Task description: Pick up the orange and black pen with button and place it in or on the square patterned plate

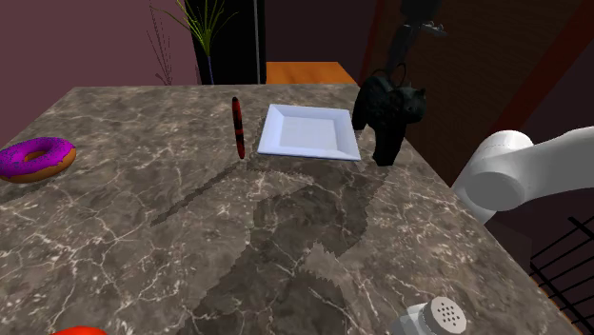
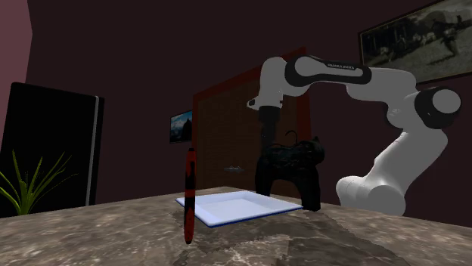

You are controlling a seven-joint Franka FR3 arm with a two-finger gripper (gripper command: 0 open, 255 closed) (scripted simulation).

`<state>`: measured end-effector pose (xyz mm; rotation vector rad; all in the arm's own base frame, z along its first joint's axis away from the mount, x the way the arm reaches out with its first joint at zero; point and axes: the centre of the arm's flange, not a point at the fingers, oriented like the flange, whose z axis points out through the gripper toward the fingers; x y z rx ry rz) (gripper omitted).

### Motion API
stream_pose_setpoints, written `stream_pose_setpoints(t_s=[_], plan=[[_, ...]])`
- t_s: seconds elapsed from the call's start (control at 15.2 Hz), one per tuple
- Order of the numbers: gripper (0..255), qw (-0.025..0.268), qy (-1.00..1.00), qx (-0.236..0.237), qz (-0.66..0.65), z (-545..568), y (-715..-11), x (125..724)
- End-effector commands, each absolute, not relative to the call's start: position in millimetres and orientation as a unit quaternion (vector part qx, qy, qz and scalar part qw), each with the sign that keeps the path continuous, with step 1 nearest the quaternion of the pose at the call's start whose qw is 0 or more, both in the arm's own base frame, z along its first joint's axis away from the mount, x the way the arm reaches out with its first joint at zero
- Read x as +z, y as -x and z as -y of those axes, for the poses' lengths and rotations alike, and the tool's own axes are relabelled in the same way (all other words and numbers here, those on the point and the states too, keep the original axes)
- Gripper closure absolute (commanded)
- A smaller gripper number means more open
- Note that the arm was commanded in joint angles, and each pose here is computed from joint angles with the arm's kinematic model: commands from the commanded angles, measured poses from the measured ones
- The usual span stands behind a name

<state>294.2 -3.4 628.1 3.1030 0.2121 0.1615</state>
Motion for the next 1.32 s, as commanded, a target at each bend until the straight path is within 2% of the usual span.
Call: stream_pose_setpoints(t_s=[0.0, 0.66, 1.25], plan=[[0, 0.014, -0.996, 0.052, -0.068, 3.4, -294.2, 628.1], [0, 0.011, -0.976, 0.035, -0.215, -98.9, -379.0, 634.1], [0, 0.009, -0.939, 0.02, -0.343, -208.7, -426.9, 636.0]])
